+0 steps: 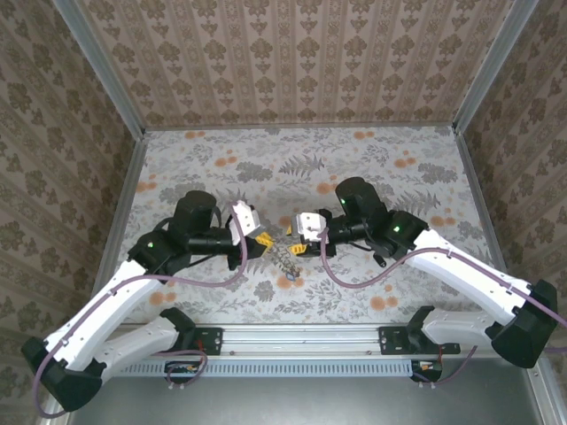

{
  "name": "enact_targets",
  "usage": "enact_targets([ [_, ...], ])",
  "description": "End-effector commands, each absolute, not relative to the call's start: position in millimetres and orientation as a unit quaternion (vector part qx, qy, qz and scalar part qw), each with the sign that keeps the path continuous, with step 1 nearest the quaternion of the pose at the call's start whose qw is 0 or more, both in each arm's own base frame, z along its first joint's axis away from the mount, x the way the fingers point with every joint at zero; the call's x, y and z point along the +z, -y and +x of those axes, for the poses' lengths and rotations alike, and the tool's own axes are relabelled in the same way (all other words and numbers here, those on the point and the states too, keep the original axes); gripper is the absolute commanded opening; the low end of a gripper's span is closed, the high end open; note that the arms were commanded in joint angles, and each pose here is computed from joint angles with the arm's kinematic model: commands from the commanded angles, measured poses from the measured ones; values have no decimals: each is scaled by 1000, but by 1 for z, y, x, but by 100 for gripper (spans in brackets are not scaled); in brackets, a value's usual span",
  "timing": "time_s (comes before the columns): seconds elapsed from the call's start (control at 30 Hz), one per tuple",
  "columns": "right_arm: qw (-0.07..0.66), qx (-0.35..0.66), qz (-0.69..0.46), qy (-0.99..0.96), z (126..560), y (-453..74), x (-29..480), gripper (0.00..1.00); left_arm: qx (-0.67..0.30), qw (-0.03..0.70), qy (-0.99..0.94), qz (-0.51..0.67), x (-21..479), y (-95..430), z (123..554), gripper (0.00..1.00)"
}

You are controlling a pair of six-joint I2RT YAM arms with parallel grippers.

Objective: Put the keys on the keyring

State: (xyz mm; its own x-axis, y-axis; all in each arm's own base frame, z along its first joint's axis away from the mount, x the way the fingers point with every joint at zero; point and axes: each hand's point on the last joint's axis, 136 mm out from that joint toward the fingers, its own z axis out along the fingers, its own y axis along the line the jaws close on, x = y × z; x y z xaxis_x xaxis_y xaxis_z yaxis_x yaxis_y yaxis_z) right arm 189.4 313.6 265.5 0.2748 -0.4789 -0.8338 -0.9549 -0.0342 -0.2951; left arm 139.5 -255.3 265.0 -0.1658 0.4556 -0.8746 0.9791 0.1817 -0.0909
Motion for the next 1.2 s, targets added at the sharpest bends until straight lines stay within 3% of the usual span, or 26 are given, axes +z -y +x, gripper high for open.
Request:
enact_targets([
  [0.0,410,273,-682,-541,183,-314,259,30,-353,368,-663,549,274,257,135,0],
  [0.9,401,295,-682,-535,180,-336,256,26,-381,354,-632,574,274,270,127,0],
  [1.17,390,295,-685,-539,178,-335,253,10,-377,355,-633,576,274,270,128,0],
])
